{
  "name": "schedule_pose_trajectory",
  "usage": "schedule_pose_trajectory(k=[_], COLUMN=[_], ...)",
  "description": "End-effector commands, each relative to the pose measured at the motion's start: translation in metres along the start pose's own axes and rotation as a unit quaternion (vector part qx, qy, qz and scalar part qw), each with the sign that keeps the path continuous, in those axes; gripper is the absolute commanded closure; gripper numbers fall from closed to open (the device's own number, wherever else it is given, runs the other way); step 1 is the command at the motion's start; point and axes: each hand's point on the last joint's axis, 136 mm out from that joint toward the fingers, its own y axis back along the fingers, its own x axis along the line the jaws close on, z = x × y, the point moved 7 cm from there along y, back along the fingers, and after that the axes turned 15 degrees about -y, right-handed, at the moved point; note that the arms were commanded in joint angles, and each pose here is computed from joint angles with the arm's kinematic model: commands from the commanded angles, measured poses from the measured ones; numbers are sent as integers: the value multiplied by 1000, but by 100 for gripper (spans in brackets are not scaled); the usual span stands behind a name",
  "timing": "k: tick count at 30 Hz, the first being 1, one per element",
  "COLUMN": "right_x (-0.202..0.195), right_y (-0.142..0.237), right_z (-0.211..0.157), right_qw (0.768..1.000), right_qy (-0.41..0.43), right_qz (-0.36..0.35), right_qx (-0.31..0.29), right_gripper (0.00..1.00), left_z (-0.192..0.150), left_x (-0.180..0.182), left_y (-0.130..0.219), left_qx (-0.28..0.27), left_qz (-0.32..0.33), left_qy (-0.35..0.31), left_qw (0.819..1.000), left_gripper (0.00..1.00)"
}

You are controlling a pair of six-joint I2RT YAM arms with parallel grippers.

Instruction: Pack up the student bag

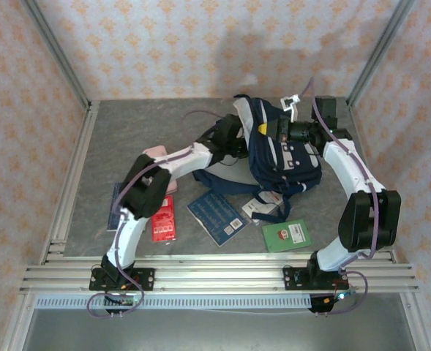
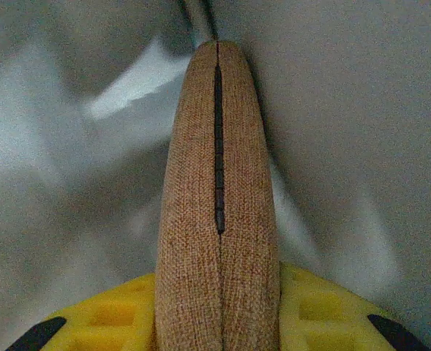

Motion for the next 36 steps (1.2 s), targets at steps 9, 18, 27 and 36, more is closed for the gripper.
schedule_pose_trajectory(k=[9,18,27,36], right_x=[40,20,-9,-26], right_y=[9,15,17,-9], right_z=[19,30,30,21], right_qw=[991,989,978,969], right_qy=[103,99,68,46], right_qz=[70,-52,-132,-199], right_qx=[-47,-96,-146,-138], right_gripper=[100,100,100,96], left_z=[15,19,-10,-17], left_x=[-49,-58,-31,-15], left_y=[-31,51,119,224], left_qx=[-36,-41,-19,-81], left_qz=[-45,26,112,254], left_qy=[-11,-77,-68,-69], left_qw=[998,996,991,961], left_gripper=[7,6,11,8])
